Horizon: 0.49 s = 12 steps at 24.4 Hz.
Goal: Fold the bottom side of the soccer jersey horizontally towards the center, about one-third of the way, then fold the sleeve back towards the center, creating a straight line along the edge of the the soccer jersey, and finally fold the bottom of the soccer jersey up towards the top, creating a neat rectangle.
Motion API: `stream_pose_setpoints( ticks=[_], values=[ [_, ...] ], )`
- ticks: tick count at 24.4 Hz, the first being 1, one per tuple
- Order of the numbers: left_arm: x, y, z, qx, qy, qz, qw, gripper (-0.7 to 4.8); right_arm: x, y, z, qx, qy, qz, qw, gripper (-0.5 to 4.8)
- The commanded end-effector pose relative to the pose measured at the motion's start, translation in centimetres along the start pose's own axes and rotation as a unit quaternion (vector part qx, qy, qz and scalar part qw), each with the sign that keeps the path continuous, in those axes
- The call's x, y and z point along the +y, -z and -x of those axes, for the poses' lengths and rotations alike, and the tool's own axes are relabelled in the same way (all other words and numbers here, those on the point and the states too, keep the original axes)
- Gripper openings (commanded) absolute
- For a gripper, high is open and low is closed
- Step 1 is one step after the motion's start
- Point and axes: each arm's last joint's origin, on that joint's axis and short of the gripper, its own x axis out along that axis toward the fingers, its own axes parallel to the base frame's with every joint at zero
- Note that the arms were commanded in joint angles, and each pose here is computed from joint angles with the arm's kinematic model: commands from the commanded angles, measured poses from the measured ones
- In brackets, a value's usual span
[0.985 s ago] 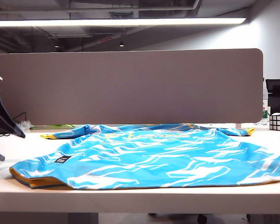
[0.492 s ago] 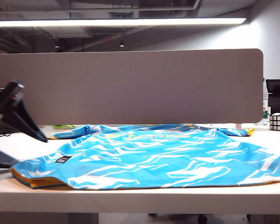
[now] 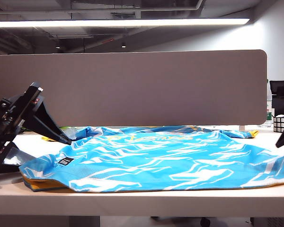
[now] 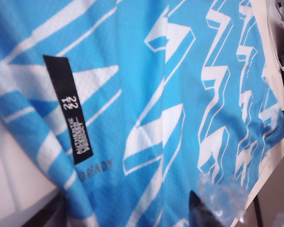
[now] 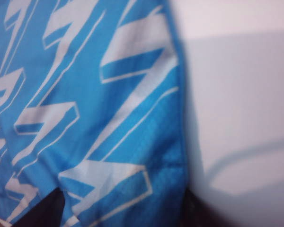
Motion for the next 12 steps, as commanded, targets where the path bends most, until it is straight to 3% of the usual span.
stream_pose_setpoints(
  ticks=[1, 8, 12],
  values=[
    [1.4, 2.8, -0.2, 0.078, -0.071, 0.08, 0.991, 3.32, 0.3, 1.1, -1.1, 0.046, 0.02, -0.009, 0.999, 3.46],
    [1.6, 4.1, 0.1, 0.129, -0.099, 0.087, 0.983, 3.31, 0.7, 1.4, -1.7, 0.058, 0.042, 0.002, 0.997, 3.31],
    [1.7, 4.5, 0.2, 0.147, -0.103, 0.095, 0.979, 2.76, 0.7, 1.4, -1.7, 0.057, 0.041, 0.004, 0.998, 3.23]
  ],
)
